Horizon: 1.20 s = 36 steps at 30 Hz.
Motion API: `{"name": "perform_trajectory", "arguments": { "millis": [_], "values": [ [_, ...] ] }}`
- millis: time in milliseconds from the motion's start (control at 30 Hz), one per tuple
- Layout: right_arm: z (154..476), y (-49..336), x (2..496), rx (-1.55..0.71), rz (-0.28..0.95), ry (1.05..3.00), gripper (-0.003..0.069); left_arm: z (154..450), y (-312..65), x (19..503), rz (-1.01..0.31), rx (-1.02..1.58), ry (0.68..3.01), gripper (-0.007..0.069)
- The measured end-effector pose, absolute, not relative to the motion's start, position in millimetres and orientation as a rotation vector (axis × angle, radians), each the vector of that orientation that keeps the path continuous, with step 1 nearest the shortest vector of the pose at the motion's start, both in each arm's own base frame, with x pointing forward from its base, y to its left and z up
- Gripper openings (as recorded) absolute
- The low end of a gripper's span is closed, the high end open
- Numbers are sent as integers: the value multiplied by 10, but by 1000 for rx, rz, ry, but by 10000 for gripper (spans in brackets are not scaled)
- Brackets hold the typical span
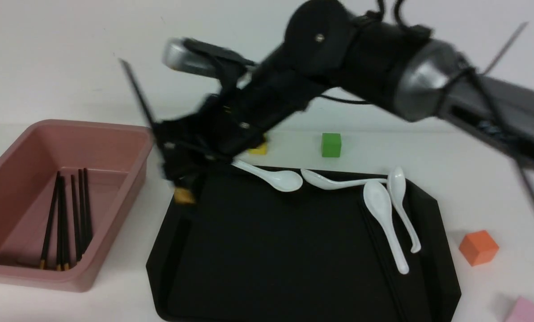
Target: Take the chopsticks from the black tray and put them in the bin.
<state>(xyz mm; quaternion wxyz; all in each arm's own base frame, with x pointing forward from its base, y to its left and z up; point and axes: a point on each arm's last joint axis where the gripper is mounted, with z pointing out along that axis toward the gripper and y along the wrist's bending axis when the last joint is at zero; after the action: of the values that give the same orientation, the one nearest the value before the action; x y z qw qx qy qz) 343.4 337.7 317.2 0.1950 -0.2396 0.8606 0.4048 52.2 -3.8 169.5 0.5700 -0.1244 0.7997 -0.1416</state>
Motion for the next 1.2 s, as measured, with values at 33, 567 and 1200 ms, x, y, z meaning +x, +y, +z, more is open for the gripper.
{"name": "perform_trajectory", "arguments": {
  "millis": [33,567,1200],
  "values": [
    [3121,3555,3486,-692,1261,2334,135,1695,-38,522,-332,-292,1877,206],
    [2076,4434,3743,-531,1327,2036,228,1695,-38,522,-332,-292,1877,218],
    [3560,3464,3441,-1061,1198,2091,-9,1695,-38,522,-332,-292,1877,218]
  ]
}}
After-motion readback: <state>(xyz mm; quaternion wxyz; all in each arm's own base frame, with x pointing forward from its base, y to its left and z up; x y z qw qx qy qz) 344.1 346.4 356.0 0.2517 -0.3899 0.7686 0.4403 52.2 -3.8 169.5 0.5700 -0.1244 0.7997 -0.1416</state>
